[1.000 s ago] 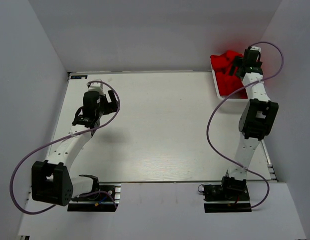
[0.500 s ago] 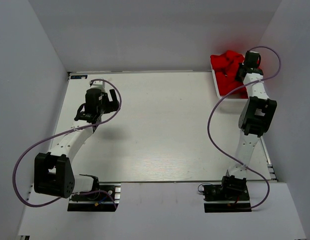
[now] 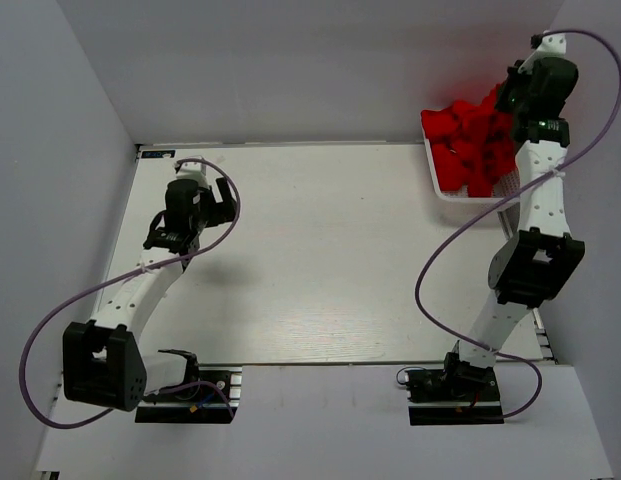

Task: Fold and stack the t-shirts
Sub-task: Grab crumpled tshirt from bin with the right arm, then move the tshirt to the center of the board, then flatten out the tshirt

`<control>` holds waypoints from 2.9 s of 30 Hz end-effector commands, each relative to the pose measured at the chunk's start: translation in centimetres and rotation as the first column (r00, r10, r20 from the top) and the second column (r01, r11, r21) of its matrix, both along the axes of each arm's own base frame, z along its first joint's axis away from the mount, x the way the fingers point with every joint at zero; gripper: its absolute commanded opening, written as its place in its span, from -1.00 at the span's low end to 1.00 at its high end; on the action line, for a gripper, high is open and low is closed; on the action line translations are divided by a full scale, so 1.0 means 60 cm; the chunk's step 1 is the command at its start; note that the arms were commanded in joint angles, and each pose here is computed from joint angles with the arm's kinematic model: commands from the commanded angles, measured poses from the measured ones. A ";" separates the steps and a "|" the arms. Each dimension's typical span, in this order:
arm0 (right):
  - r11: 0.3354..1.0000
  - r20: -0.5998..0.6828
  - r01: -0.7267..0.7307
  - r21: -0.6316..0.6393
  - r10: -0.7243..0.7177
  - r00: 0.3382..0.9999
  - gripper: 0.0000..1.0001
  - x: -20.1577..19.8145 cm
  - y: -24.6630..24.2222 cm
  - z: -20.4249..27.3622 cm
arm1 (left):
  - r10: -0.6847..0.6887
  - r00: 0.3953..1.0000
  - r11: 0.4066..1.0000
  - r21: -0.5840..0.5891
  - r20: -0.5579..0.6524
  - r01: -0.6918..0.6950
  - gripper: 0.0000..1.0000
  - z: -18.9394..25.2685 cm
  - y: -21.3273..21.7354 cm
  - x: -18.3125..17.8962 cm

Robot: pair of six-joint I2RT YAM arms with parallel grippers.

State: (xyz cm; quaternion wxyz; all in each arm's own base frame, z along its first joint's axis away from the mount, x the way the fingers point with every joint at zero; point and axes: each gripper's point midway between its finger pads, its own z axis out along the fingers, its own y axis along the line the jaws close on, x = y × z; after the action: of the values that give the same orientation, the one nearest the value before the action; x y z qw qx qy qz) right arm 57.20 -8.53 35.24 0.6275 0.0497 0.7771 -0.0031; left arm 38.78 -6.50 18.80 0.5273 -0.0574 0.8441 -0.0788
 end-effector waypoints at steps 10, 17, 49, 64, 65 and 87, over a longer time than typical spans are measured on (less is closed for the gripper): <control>0.789 0.542 -0.595 -0.150 0.570 0.618 -1.00 -0.145 0.219 0.391 | -0.087 0.989 0.995 -0.030 0.122 0.091 1.00 0.060 -0.021 -0.029; 0.489 0.604 -0.837 -0.246 0.752 0.263 -1.00 -0.272 0.353 0.472 | -0.086 0.987 0.995 -0.032 0.137 0.091 1.00 0.076 -0.018 -0.042; 0.673 -0.187 -0.712 0.199 0.740 0.647 0.81 -0.240 0.580 -0.255 | -0.384 0.918 0.909 -0.216 -0.102 0.356 1.00 -0.031 -0.121 -0.089; 0.941 -0.449 -0.241 0.236 0.325 0.832 0.81 -0.294 0.404 -0.368 | -0.674 0.691 0.730 -0.094 -0.263 0.677 1.00 -0.089 -0.346 -0.133; 0.944 -0.445 -0.227 0.240 0.315 0.839 0.81 -0.297 0.398 -0.366 | -0.665 0.692 0.734 -0.073 -0.281 0.675 1.00 -0.096 -0.352 -0.135; 0.945 -0.443 -0.135 0.299 0.263 0.857 0.81 -0.303 0.352 -0.375 | -0.473 0.640 0.787 0.037 -0.605 0.616 0.09 -0.272 -0.397 -0.217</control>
State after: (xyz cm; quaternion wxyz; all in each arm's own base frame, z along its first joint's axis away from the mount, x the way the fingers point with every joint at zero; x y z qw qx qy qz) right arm 38.94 12.08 11.77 0.3854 0.0562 0.9119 0.1292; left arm 25.10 -30.42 2.19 0.1901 0.2626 0.9377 -0.1250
